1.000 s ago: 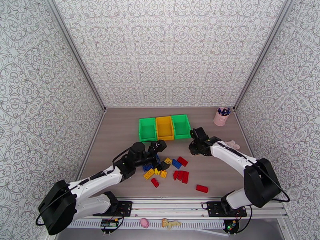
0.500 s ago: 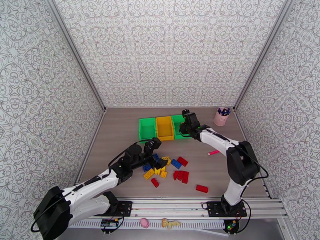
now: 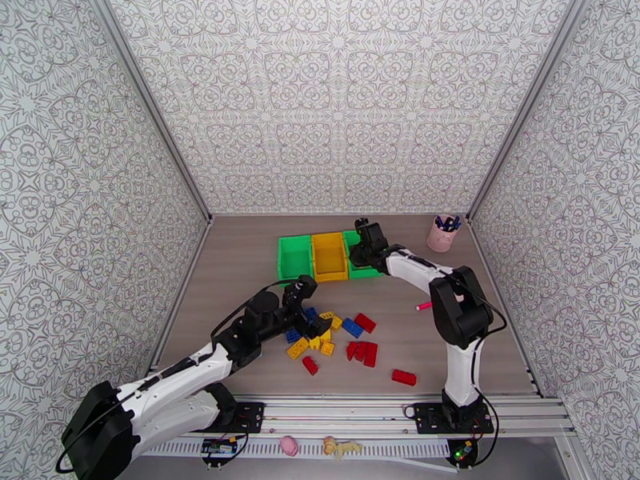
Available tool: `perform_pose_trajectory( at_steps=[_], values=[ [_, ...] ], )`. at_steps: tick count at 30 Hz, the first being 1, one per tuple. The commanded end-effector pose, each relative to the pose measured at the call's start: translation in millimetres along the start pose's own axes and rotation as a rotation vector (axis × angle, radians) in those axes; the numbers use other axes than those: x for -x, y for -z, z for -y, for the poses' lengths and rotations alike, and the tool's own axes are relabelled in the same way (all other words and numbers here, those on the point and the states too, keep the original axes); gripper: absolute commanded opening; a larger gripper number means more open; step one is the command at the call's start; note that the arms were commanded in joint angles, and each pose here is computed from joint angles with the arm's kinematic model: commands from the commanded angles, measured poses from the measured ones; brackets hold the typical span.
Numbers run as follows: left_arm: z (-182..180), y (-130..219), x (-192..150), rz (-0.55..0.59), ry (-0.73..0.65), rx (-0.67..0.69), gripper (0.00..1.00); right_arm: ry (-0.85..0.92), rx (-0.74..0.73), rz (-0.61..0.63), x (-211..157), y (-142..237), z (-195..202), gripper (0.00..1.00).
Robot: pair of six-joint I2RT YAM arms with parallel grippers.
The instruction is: Sort the legos into containers by color
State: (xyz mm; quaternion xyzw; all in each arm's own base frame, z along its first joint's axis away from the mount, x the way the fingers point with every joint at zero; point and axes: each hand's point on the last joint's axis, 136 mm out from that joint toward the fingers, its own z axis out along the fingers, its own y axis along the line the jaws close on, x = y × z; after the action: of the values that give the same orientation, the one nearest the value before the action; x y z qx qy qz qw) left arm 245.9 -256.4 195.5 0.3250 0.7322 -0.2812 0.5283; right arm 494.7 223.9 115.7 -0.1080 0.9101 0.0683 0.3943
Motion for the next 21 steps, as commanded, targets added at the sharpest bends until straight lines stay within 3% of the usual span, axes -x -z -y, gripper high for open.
perform_pose_trajectory(
  at_steps=[1, 11, 21],
  values=[
    [-0.3, 3.5, -1.2, 0.001, -0.034, -0.009, 1.0, 0.011, 0.03, 0.058, 18.7, 31.1, -2.3, 0.63],
    [7.4, 5.8, 0.4, 0.003, -0.058, -0.072, 1.0, 0.016, 0.063, 0.019, -6.2, 74.8, 0.9, 0.64],
    [31.6, 13.6, -18.1, -0.087, -0.1, -0.248, 1.0, 0.078, 0.134, -0.265, -113.9, 113.1, -11.0, 0.67]
  ],
)
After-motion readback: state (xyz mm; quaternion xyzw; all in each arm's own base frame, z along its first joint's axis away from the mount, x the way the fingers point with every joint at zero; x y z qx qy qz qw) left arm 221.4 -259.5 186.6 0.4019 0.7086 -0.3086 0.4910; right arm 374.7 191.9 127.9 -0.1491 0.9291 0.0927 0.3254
